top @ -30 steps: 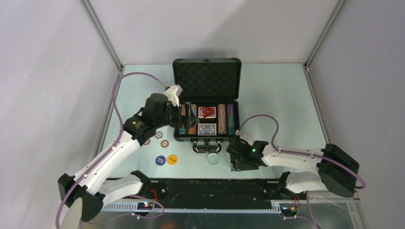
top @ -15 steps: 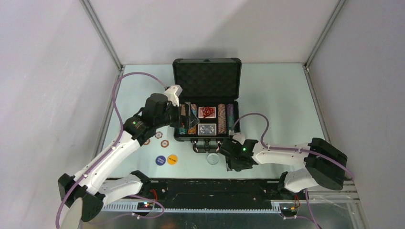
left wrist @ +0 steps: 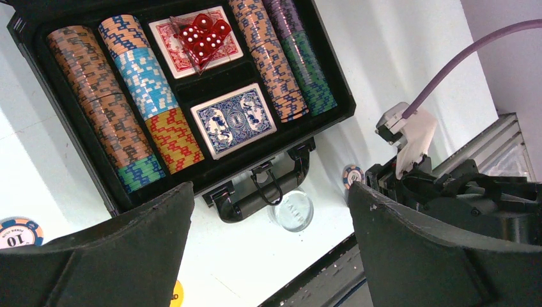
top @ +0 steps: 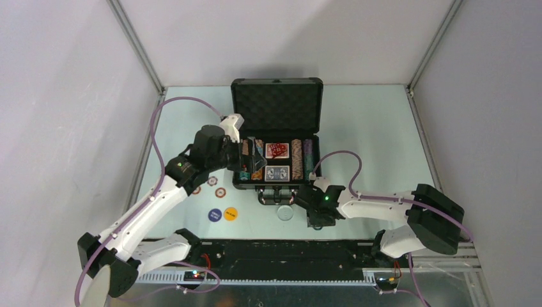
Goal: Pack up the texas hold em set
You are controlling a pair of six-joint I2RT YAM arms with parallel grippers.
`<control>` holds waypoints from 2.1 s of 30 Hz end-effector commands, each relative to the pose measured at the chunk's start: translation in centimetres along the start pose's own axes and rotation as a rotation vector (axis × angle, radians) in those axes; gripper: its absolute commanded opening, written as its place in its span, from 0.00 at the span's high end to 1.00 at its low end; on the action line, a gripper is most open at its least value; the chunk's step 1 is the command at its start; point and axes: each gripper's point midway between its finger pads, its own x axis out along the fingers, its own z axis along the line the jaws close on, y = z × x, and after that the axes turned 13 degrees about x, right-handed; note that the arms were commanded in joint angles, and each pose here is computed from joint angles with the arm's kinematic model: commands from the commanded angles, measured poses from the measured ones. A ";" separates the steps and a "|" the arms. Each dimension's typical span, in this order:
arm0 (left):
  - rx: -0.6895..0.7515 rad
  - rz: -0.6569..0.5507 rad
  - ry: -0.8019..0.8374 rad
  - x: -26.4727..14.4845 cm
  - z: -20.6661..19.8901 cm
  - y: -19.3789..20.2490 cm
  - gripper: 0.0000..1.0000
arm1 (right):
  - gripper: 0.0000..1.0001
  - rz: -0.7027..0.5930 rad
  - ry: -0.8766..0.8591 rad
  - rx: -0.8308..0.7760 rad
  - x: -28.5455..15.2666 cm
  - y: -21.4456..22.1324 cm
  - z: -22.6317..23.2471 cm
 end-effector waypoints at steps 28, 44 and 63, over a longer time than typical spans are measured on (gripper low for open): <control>-0.014 -0.006 0.010 0.1 -0.1 0.0 0.05 | 0.38 -0.097 -0.173 0.039 -3.1 -2.5 3.0; -0.009 -0.014 0.005 -0.3 0.0 0.2 0.05 | 0.34 -0.022 -0.170 -0.088 -1.0 -1.3 7.9; -0.005 -0.016 0.005 -0.3 0.0 0.1 0.05 | 0.45 0.048 -0.080 -0.117 0.6 0.8 6.5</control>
